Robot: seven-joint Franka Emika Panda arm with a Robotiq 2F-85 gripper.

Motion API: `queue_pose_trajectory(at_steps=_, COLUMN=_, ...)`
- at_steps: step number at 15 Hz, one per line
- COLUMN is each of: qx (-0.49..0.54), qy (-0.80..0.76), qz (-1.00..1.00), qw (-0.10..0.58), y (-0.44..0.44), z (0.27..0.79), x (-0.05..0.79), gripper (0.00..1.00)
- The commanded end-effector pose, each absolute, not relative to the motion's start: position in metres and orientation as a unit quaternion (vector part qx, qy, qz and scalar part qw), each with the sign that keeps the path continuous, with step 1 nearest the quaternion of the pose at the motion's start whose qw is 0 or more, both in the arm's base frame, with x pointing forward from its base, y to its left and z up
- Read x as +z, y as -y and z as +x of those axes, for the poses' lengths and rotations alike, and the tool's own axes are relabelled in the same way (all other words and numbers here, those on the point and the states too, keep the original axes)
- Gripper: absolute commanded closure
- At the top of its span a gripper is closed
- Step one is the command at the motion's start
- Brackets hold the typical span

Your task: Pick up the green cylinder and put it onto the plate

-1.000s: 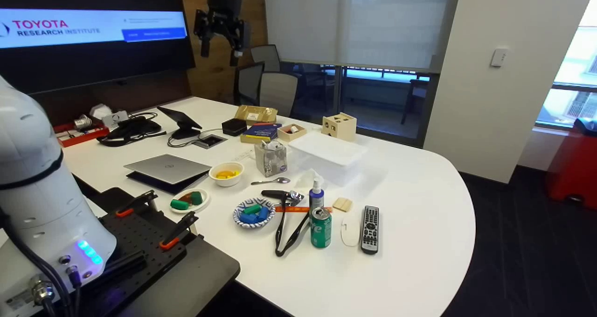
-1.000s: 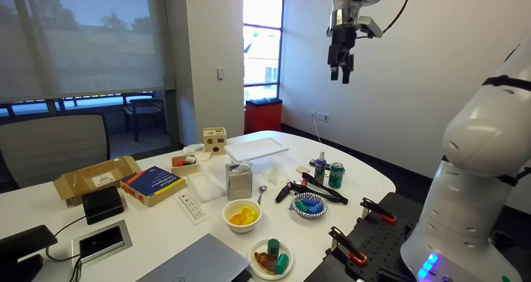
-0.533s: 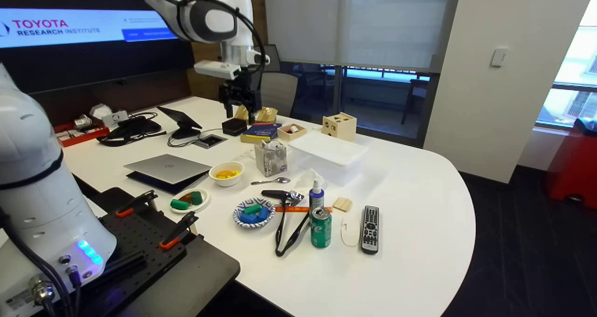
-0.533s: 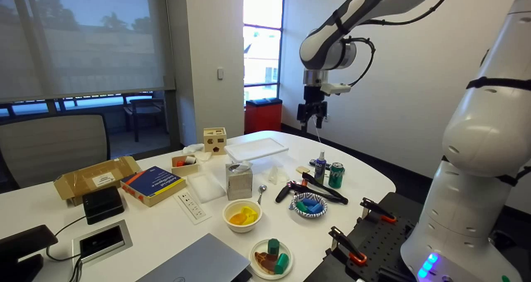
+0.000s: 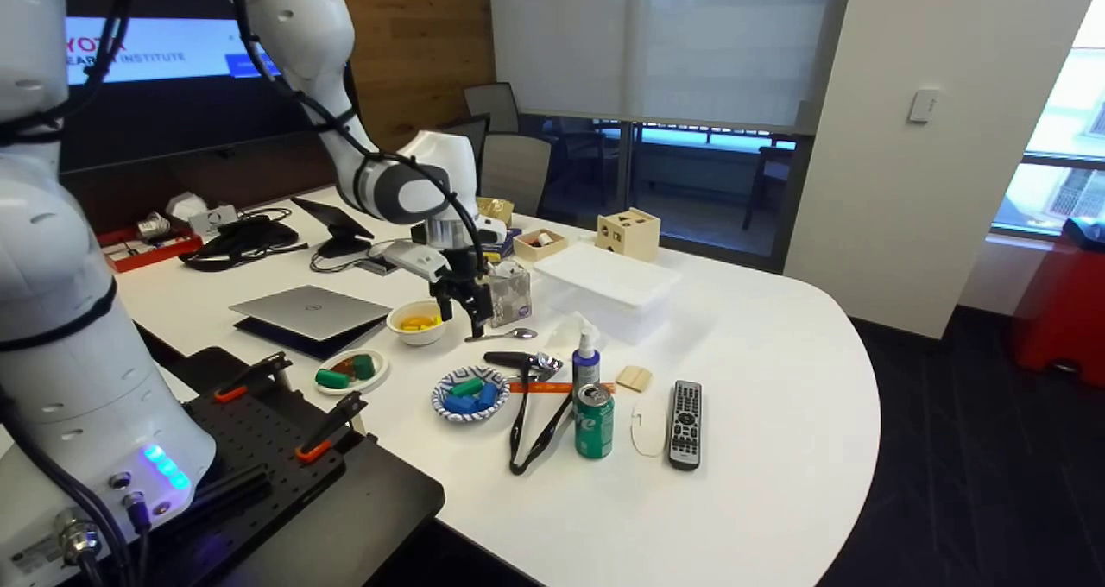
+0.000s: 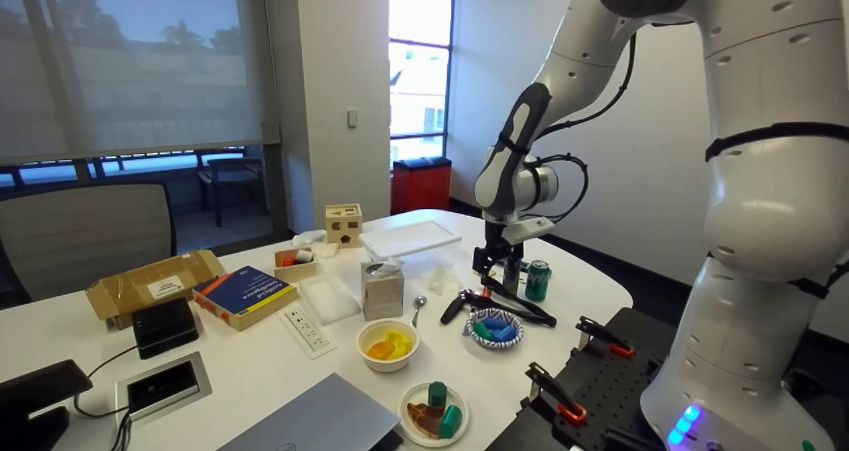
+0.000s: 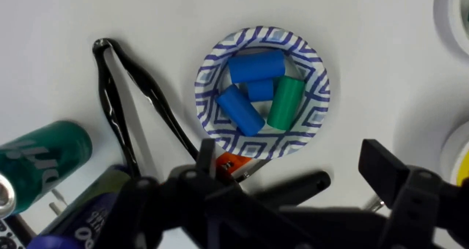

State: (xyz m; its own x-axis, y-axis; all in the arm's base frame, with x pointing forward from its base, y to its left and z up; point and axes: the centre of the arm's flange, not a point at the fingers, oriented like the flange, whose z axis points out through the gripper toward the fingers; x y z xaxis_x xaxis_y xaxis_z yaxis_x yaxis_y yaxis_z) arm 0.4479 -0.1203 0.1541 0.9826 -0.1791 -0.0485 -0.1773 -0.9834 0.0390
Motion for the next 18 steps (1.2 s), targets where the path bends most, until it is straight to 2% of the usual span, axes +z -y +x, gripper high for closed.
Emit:
queue_pose_trajectory(at_steps=1, qx=-0.002, qy=0.122, qz=0.993, qw=0.003, y=0.134, z=0.449, x=0.107, gripper=0.0)
queue_pose_trajectory(at_steps=7, qx=-0.014, qy=0.155, qz=0.987, qw=-0.027, y=0.137, z=0.448, x=0.064, gripper=0.0)
queue_pose_trajectory(at_steps=18, qx=-0.046, qy=0.168, qz=0.984, qw=-0.044, y=0.14, z=0.465, x=0.018, gripper=0.0)
